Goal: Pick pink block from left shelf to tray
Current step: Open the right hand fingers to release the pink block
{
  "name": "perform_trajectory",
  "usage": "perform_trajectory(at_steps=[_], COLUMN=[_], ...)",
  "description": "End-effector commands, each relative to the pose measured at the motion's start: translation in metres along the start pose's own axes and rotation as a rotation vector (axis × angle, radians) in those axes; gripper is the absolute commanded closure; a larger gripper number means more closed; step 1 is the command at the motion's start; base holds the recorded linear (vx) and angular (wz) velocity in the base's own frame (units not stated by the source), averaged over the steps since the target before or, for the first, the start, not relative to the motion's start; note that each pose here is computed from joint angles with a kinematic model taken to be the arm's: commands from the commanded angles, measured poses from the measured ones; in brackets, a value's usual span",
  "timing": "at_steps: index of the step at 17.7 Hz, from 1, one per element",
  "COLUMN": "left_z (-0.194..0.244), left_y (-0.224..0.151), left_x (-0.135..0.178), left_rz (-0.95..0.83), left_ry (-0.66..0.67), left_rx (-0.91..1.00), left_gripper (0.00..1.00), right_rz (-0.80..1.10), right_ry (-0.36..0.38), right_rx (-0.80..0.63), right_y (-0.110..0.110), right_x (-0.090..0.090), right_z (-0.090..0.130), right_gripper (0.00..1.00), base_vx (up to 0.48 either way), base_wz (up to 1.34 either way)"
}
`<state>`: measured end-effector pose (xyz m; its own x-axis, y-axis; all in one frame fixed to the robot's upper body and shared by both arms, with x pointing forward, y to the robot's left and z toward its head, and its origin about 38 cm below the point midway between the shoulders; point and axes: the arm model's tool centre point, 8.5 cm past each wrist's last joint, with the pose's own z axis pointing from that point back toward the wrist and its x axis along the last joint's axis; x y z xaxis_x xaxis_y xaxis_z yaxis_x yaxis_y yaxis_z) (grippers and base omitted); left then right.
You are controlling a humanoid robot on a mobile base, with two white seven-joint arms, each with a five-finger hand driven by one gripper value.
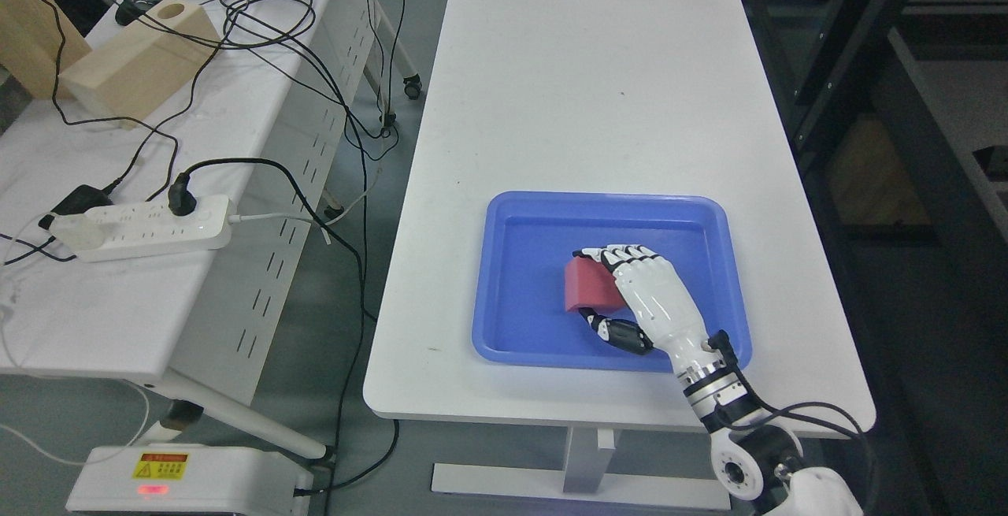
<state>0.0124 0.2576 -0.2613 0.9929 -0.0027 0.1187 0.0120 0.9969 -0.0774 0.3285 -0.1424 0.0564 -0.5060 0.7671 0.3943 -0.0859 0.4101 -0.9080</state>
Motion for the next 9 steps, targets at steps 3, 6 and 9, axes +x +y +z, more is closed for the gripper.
perform_trajectory(at_steps=[3, 6, 9], left_z=[0.0021, 0.0021, 0.0021], left_y=[0.0104, 0.0104, 0.0104], left_x=[-0.0067, -0.0069, -0.0069], left_rz=[-0.002, -0.002, -0.002], left_ry=[0.002, 0.004, 0.004], left_rx=[0.015, 0.015, 0.015], left_gripper=[0.0, 0.0, 0.0], right_rz=[-0.04, -0.072, -0.094], right_ry=[0.011, 0.042, 0.054], right_rx=[-0.005, -0.019, -0.026], right_y=[0.0028, 0.0015, 0.001], right_x=[0.0003, -0.0028, -0.0037], right_z=[0.0034, 0.0031, 0.0029], right_gripper=[0.33, 0.27, 0.21], base_vx=[0.0, 0.0, 0.0], base_wz=[0.0, 0.0, 0.0])
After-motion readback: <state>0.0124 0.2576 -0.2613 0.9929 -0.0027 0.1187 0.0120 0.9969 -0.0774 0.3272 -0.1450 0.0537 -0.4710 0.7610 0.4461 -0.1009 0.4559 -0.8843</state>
